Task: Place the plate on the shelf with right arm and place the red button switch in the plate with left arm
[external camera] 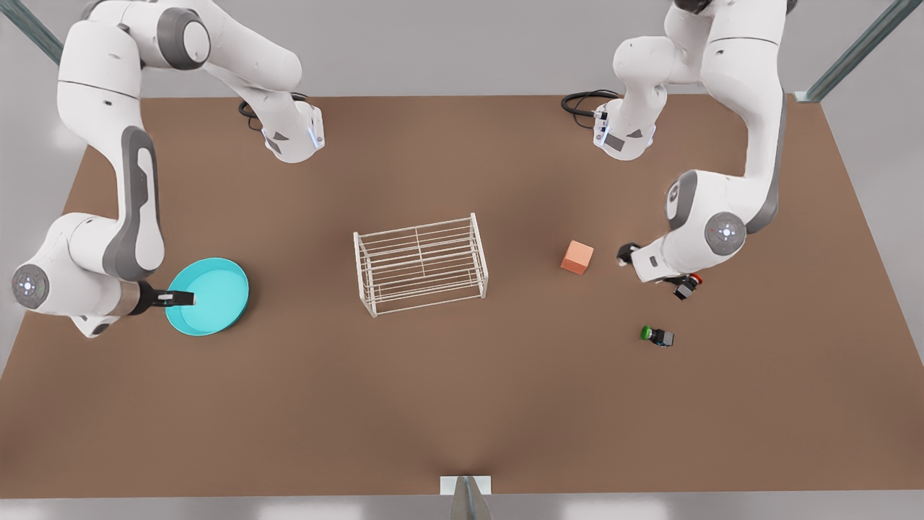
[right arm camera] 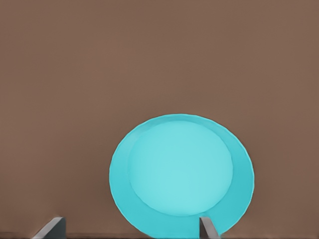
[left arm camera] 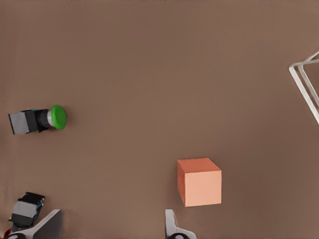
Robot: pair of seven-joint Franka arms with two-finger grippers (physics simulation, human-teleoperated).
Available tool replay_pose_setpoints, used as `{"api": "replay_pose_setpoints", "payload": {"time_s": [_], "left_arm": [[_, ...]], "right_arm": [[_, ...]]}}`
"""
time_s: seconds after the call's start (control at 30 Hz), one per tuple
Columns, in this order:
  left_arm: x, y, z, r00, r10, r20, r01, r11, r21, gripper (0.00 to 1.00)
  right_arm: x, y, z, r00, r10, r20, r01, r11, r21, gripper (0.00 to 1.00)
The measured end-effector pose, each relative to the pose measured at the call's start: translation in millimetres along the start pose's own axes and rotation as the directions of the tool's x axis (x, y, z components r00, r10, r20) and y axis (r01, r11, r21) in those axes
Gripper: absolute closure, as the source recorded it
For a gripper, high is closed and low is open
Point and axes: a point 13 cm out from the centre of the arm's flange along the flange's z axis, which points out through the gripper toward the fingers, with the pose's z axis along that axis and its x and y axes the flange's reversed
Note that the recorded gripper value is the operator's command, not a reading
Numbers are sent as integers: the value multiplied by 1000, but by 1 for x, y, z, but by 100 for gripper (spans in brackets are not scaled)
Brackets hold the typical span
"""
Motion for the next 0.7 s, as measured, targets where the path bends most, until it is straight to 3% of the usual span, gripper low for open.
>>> {"api": "replay_pose_setpoints", "payload": {"time_s": [0.1, 0.27, 0.53, 0.7], "left_arm": [[4, 68, 10, 999, 2, 55, -2, 1000, 1, 0], [-32, 62, -30, 984, 117, 136, -110, 993, -52, 0], [-66, 30, -165, 972, -78, 222, 86, 996, -28, 0], [-66, 29, -163, 970, -187, 153, 191, 982, -7, 0]], "right_arm": [[10, -20, 26, 999, -44, -15, 44, 999, 20, 0], [-1, -72, 40, 994, -97, 47, 94, 994, 61, 0], [-21, -112, 83, 984, -156, 87, 154, 988, 29, 0], [-17, -128, 117, 980, -188, 69, 189, 982, -2, 0]]}}
